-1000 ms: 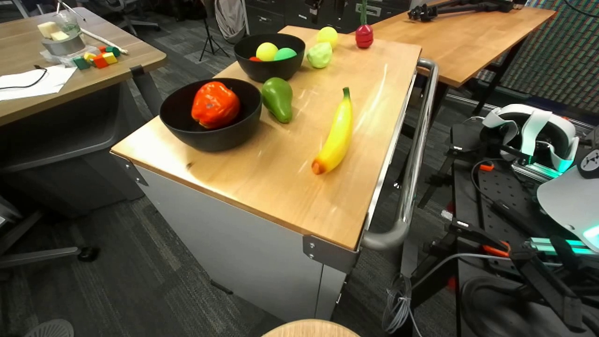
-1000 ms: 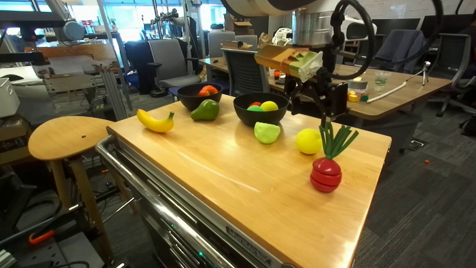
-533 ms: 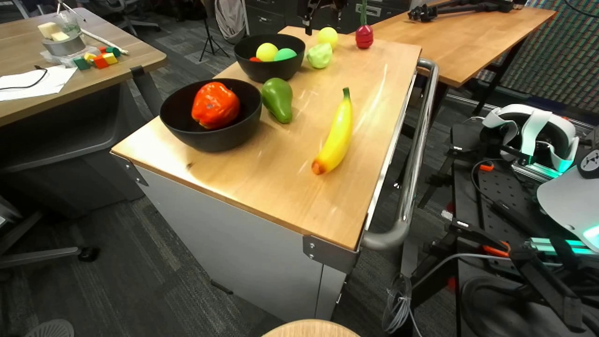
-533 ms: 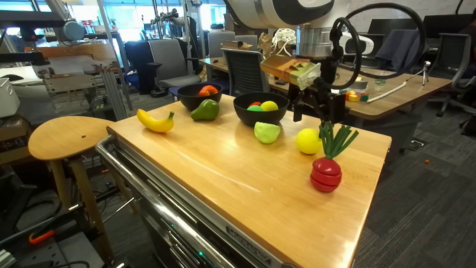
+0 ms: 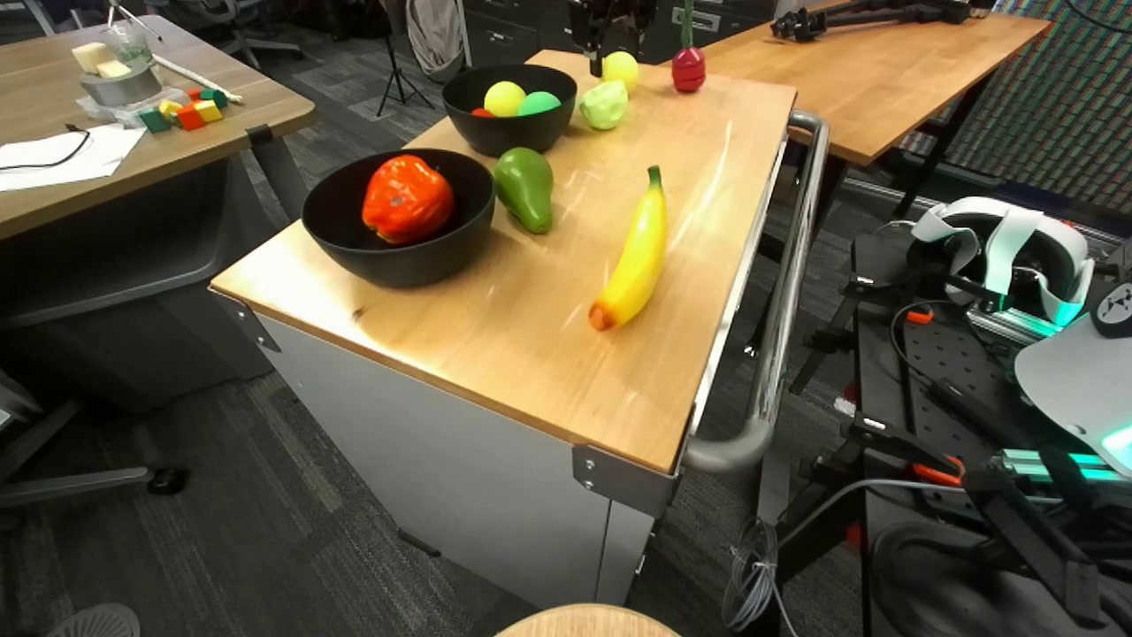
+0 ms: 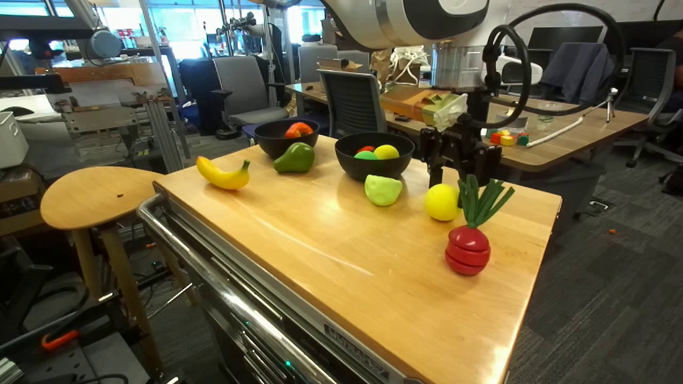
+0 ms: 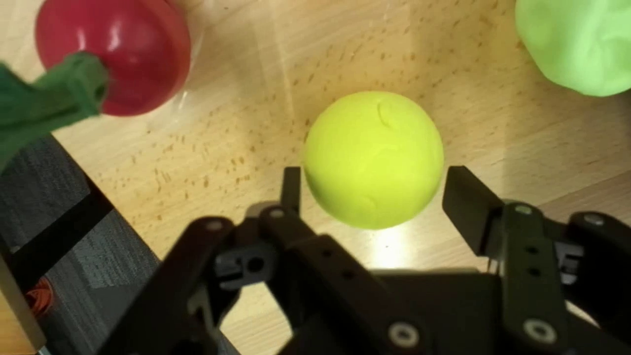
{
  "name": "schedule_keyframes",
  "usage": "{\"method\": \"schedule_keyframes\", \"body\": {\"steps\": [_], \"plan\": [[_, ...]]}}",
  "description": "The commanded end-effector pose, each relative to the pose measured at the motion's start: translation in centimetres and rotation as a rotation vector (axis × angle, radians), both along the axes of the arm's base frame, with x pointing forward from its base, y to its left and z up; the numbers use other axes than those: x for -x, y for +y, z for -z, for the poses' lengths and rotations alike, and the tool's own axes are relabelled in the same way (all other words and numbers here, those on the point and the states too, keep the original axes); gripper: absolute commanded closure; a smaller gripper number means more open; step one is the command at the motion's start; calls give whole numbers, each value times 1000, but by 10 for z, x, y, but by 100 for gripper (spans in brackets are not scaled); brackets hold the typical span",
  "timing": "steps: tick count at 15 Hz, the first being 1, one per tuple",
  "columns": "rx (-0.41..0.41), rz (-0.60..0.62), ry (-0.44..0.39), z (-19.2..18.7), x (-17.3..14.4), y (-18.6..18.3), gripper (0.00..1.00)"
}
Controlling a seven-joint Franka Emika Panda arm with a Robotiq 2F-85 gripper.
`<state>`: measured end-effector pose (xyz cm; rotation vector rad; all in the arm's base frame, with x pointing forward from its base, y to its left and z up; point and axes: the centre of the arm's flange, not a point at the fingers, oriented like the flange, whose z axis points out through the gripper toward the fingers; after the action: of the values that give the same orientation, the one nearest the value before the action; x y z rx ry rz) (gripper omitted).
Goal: Put the plush fruits in the two black bowls
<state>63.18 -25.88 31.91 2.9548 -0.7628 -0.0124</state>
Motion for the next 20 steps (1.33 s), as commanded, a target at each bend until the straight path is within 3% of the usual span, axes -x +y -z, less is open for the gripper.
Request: {"method": "schedule_keyframes", "body": {"steps": [1, 3, 6, 11, 15, 20], "plan": [[14, 9, 21, -7, -12, 0, 58], [22, 4, 0, -13, -12, 4, 71], [20, -77, -91, -51, -3, 28, 79], [76, -266, -284, -140, 30, 90, 80], [74, -427, -418, -180, 59, 168, 80], [26, -634, -561, -176, 90, 298, 80]]}}
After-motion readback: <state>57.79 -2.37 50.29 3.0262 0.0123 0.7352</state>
